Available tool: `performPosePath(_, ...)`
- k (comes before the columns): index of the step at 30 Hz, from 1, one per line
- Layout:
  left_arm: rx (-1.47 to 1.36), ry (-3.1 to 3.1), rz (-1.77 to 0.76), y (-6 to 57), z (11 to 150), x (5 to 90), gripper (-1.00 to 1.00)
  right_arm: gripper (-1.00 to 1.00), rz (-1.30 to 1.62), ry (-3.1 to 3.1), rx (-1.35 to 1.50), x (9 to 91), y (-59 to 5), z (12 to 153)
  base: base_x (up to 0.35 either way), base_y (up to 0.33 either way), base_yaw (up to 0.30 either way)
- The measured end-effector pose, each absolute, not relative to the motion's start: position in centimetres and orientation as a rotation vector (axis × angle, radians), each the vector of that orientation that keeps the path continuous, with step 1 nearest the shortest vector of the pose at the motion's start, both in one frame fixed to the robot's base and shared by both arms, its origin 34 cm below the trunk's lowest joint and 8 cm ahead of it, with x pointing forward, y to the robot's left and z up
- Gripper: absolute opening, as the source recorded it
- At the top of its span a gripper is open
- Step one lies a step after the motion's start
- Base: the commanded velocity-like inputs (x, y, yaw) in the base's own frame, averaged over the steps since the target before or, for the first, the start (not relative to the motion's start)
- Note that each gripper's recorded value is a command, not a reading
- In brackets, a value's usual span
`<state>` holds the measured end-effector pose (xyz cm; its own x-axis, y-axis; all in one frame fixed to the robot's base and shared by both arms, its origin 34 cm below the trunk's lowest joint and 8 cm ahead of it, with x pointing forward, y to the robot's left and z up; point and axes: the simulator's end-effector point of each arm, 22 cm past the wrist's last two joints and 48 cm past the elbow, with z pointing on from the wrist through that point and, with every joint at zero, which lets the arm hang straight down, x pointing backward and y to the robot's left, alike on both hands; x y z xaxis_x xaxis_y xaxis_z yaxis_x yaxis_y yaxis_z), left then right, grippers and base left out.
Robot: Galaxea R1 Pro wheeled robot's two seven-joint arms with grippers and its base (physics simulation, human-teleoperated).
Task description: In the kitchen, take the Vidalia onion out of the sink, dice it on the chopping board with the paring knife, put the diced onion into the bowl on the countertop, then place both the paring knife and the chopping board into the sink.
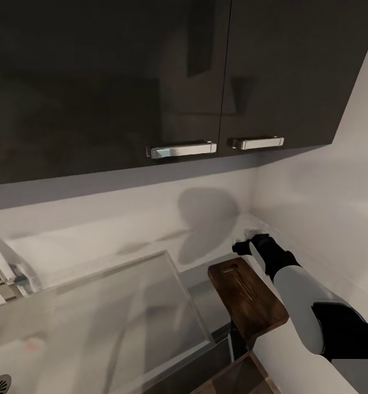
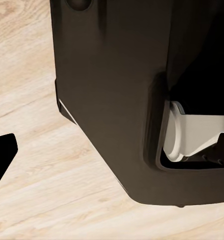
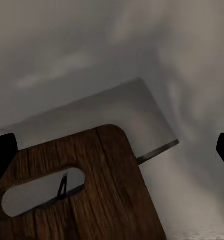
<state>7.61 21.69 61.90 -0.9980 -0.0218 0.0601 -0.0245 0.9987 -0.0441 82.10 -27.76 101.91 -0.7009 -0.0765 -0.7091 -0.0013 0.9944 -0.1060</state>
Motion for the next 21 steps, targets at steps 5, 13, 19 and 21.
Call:
performPosePath(5,0.035,-3.081,0.070,21.6,61.9,7.6,1.00,1.00,-0.119,2.417,-0.060,80.5,-27.6,99.0,0.000,0.000,0.000)
performPosePath(13,0.036,-3.080,0.081,21.2,61.9,7.6,1.00,1.00,-0.124,2.462,-0.057,79.4,-28.2,97.3,0.000,0.000,0.000)
performPosePath(19,0.037,-3.080,0.081,21.2,61.9,7.6,1.00,1.00,-0.137,2.463,-0.046,79.3,-29.2,97.3,0.000,0.000,0.000)
performPosePath(21,0.037,-3.079,0.081,21.2,61.9,7.6,1.00,1.00,-0.137,2.463,-0.046,79.4,-29.2,97.2,0.000,0.000,0.000)
